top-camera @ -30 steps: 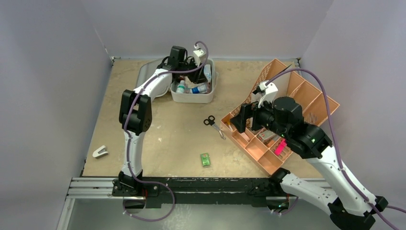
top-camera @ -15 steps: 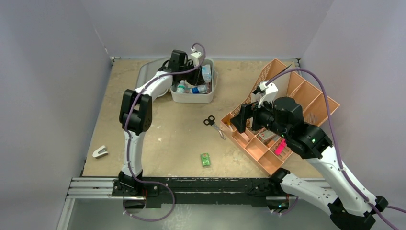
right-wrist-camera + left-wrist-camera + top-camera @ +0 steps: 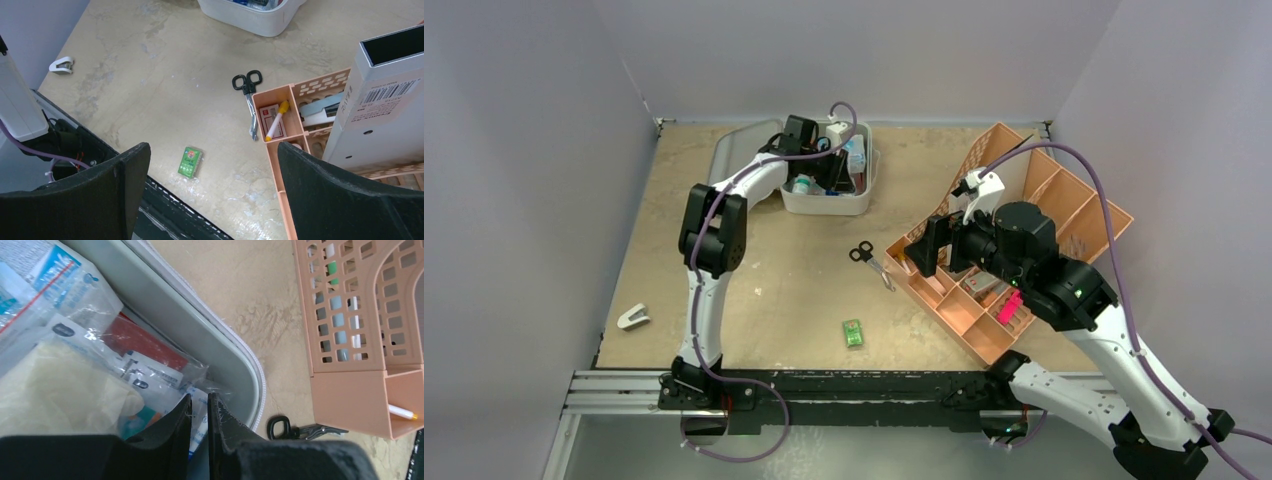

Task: Organize the medicine kit
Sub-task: Place the medical item at the medicine box.

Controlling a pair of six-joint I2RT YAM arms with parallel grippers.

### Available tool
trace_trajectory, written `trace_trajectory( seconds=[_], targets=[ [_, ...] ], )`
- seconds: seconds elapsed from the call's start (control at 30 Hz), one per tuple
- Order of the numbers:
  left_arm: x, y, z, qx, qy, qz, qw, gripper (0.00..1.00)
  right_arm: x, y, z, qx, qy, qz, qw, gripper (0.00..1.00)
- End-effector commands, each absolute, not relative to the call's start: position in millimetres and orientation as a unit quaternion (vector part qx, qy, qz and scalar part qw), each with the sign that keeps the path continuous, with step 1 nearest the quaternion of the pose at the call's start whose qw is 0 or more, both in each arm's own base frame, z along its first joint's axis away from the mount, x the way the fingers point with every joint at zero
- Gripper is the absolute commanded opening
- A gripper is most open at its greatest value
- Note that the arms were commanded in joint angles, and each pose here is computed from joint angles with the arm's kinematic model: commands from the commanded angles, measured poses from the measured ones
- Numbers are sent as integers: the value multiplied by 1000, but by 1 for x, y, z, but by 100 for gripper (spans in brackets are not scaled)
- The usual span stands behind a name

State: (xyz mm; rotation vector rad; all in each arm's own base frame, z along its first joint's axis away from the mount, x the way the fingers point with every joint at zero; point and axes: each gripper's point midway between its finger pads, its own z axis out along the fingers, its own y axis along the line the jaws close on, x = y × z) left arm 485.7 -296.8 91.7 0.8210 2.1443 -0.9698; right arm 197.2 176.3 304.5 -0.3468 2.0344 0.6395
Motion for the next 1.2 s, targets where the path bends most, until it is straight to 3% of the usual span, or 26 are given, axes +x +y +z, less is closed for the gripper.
trace_trajectory(
  seconds=[0.0,0.3,0.63,0.87,0.97,1.03,1.17],
  targets=[
    [471,-308,94,332,794,-410,302,15,199,180,315,-140,820,273,483,99],
    [476,-309,130,330,785,-408,329,18,199,182,314,-139,819,277,482,99],
    [480,-295,199,267,808,-376,366,37,199,179,313,-135,821,271,484,99],
    [450,-256,209,145,877,-310,338,51,197,175,311,-135,824,265,482,99],
    [426,-242,212,129,887,-295,331,53,194,172,310,-134,826,263,480,99],
    [408,-231,207,127,899,-274,318,62,192,170,309,-133,825,263,483,99],
    [364,-217,189,128,921,-238,281,68,189,166,310,-128,821,265,489,99]
  ],
)
